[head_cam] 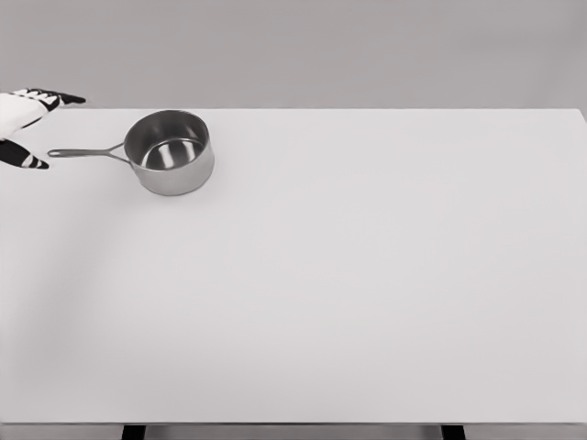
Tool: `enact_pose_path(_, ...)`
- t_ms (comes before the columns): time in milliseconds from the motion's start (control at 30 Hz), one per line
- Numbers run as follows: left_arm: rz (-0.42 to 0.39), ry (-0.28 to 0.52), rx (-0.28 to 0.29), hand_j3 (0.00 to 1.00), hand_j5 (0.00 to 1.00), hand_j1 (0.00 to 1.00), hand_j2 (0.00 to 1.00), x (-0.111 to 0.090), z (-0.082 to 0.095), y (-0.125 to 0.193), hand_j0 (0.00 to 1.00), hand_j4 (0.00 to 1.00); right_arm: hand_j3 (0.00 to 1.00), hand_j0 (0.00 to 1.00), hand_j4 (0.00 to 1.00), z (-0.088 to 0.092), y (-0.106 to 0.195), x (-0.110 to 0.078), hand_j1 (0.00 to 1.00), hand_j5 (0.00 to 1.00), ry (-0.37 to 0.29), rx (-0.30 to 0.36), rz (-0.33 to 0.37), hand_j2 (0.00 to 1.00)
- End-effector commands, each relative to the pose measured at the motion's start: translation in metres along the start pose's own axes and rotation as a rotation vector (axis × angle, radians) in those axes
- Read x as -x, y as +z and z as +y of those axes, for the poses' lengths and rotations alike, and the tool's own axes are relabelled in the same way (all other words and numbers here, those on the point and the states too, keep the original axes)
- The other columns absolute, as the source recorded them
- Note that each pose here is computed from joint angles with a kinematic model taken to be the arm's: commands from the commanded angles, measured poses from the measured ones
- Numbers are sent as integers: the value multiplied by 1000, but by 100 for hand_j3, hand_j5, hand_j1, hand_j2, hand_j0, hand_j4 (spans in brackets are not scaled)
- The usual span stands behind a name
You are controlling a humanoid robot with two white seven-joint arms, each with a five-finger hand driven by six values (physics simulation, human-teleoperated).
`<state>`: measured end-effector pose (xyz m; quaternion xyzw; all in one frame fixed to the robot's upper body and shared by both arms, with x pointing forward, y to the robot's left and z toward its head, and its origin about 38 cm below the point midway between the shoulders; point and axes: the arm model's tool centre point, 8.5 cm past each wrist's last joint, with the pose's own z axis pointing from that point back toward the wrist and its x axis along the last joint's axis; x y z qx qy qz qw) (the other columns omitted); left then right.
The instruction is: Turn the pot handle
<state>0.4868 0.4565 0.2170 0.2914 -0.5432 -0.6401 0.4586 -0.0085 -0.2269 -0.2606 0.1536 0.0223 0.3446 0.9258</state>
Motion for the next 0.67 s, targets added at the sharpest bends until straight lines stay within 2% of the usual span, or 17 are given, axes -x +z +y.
enact_pose_path(0, 17, 11, -29, 100, 100, 100, 100, 13, 13, 22, 100, 100, 100, 100, 100, 0, 0, 0, 100, 100, 0, 0, -1, 100)
enact_pose_path(33, 21, 2, -30, 100, 100, 100, 100, 16, 17, 29, 100, 100, 100, 100, 100, 0, 0, 0, 100, 100, 0, 0, 0, 100)
enact_pose_path(67, -44, -46, -45, 100, 100, 100, 100, -3, 34, 31, 100, 100, 100, 100, 100, 0, 0, 0, 100, 100, 0, 0, -1, 100)
enact_pose_path(100, -150, -125, -51, 100, 100, 100, 100, -36, 55, 37, 100, 100, 100, 100, 100, 0, 0, 0, 100, 100, 0, 1, 0, 100)
enact_pose_path(133, -206, -154, -55, 100, 100, 100, 100, -55, 60, 37, 100, 100, 100, 100, 100, 0, 0, 0, 100, 100, 0, 0, 0, 100)
enact_pose_path(167, -359, -188, -57, 100, 100, 100, 100, -106, 59, 29, 100, 100, 100, 100, 100, 0, 0, 0, 100, 100, 0, 0, 0, 100)
enact_pose_path(233, -561, -195, -87, 100, 100, 100, 100, -176, 53, 9, 100, 100, 100, 100, 100, 0, 0, 0, 100, 100, 0, 0, 0, 100)
enact_pose_path(267, -643, -178, -95, 100, 100, 100, 100, -205, 45, -3, 100, 100, 100, 100, 100, 0, 0, 0, 100, 100, 0, 0, -1, 100)
enact_pose_path(300, -717, -178, -66, 100, 100, 100, 100, -233, 34, -16, 100, 100, 100, 100, 100, 0, 0, 0, 100, 100, 0, 0, -1, 100)
enact_pose_path(333, -776, -175, -57, 100, 100, 100, 100, -257, 29, -26, 100, 100, 100, 100, 100, 0, 0, 0, 100, 100, 0, 1, 0, 100)
enact_pose_path(367, -831, -178, -21, 100, 100, 100, 100, -279, 18, -33, 100, 100, 100, 100, 100, 0, 0, 0, 100, 100, 0, 0, -1, 100)
enact_pose_path(433, -888, -163, 3, 100, 100, 100, 100, -302, 4, -41, 100, 100, 100, 100, 100, 0, 0, 0, 100, 100, 0, 0, 0, 100)
enact_pose_path(467, -897, -158, 3, 100, 100, 100, 100, -305, 3, -43, 100, 100, 100, 100, 100, 0, 0, 0, 100, 100, 0, 1, 0, 100)
enact_pose_path(533, -900, -144, 17, 100, 100, 100, 100, -307, -6, -42, 100, 100, 100, 100, 100, 0, 0, 0, 100, 100, 0, 0, 0, 100)
enact_pose_path(633, -902, -137, 24, 100, 100, 100, 100, -307, -10, -42, 100, 100, 100, 100, 100, 0, 0, 0, 100, 100, 0, 0, 0, 100)
